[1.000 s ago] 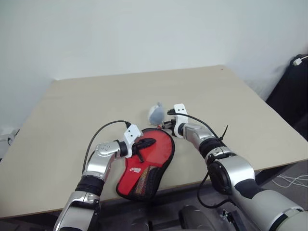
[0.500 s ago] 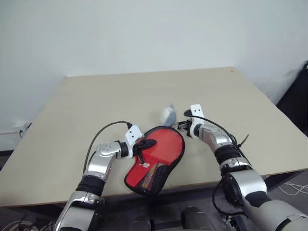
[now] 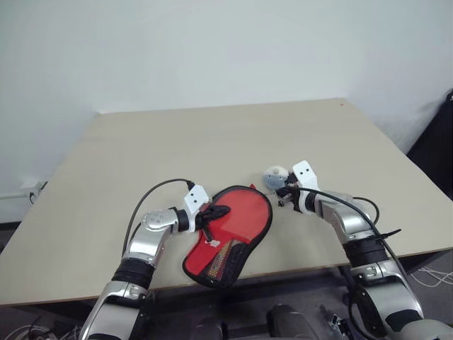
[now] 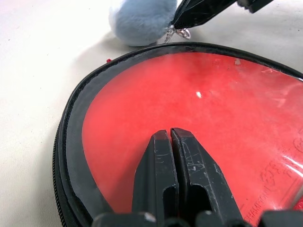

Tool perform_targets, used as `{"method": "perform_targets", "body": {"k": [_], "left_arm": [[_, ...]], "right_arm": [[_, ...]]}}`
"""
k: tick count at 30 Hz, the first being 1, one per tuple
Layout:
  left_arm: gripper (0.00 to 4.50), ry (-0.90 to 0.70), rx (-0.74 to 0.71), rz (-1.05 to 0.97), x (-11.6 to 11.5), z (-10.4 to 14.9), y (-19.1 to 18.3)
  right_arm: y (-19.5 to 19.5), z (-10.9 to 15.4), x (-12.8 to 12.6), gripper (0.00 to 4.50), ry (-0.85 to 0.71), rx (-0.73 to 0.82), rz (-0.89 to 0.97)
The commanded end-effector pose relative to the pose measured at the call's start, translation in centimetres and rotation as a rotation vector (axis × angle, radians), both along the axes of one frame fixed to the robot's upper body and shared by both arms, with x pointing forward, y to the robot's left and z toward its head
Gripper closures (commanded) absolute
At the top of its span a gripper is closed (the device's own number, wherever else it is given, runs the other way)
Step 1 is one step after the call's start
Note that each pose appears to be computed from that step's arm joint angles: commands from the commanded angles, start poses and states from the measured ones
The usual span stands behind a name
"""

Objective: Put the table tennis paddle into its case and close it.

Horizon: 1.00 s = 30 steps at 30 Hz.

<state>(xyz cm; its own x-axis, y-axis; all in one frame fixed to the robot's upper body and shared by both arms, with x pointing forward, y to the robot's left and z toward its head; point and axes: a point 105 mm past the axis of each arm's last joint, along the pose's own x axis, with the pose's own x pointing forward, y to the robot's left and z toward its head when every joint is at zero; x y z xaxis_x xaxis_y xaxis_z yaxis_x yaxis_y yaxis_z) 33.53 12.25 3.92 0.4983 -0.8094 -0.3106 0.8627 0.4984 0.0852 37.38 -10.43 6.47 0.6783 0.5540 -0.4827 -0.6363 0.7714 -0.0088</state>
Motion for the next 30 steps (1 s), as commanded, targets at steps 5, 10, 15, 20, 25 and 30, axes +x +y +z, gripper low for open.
{"method": "perform_targets", "body": {"k": [5,10,15,20,25,30], "left_arm": [[4.50,0.020,0.034,0.004,0.1,-0.7,0.3],[4.50,0.018,0.035,0.003,0.1,-0.7,0.3],[4.50,0.016,0.035,0.001,0.1,-0.7,0.3],[4.50,0.014,0.038,-0.003,0.1,-0.7,0.2],[4.50,0.013,0.038,-0.005,0.1,-0.7,0.2],[4.50,0.014,0.039,-0.005,0.1,-0.7,0.3]], "right_arm": [[-0.1,1.5,-2.4,4.44,-0.039,-0.055,0.171],[-0.4,0.7,-4.3,4.44,-0.016,-0.112,0.261],[-0.3,0.4,-5.4,4.44,0.000,-0.135,0.315],[-0.3,0.1,-6.1,4.24,0.013,-0.143,0.351],[-0.3,0.1,-6.2,3.01,0.025,-0.125,0.354],[-0.3,0.4,-6.0,2.18,0.005,-0.141,0.350]]}}
